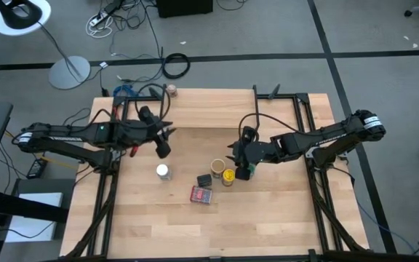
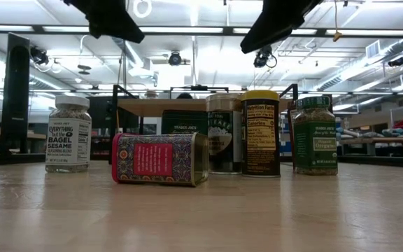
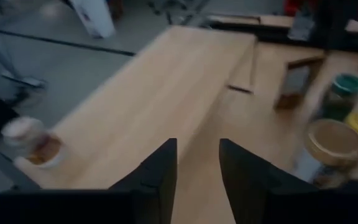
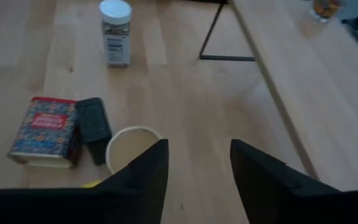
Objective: Shelf spices
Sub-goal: Put the black seasoning can on the shelf
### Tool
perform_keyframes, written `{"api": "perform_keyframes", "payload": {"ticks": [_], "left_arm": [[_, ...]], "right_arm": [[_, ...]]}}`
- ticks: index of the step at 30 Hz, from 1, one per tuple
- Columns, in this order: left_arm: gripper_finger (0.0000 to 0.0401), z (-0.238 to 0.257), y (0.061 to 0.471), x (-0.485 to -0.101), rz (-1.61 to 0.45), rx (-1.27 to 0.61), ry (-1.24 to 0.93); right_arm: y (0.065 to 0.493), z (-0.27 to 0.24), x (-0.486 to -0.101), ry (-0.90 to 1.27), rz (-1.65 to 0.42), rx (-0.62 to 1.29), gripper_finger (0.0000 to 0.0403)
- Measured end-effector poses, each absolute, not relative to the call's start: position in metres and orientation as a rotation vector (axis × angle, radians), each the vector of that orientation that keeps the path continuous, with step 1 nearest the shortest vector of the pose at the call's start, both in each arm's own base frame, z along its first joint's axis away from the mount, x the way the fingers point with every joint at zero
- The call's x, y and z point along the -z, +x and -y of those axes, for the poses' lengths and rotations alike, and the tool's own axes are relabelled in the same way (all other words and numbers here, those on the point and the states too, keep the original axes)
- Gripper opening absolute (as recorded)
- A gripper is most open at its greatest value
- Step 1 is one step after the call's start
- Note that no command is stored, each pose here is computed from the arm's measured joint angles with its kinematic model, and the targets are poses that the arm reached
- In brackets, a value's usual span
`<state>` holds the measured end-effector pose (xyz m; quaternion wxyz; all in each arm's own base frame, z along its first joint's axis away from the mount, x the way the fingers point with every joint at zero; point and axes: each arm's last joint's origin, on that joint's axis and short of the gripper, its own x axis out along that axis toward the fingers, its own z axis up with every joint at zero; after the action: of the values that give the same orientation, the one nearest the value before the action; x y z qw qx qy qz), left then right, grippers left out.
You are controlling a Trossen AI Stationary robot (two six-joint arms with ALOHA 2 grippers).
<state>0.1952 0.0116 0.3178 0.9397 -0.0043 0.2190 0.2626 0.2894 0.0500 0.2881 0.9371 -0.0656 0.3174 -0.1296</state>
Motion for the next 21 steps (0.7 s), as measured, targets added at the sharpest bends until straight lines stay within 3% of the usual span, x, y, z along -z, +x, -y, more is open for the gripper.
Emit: {"api": "perform_keyframes", "payload": {"ticks": [14,21], "left_arm": [[0.0127,-0.011,0.184,-0.320,-0.456,-0.512,-0.014],[0.0127,-0.007,0.197,-0.313,-0.507,-0.357,0.018]], "right_arm": [[0.288,-0.053,-0.285,-0.088,-0.686,0.169,0.0194],[0.289,-0.061,-0.285,0.006,-0.703,-0.078,0.0195]]}}
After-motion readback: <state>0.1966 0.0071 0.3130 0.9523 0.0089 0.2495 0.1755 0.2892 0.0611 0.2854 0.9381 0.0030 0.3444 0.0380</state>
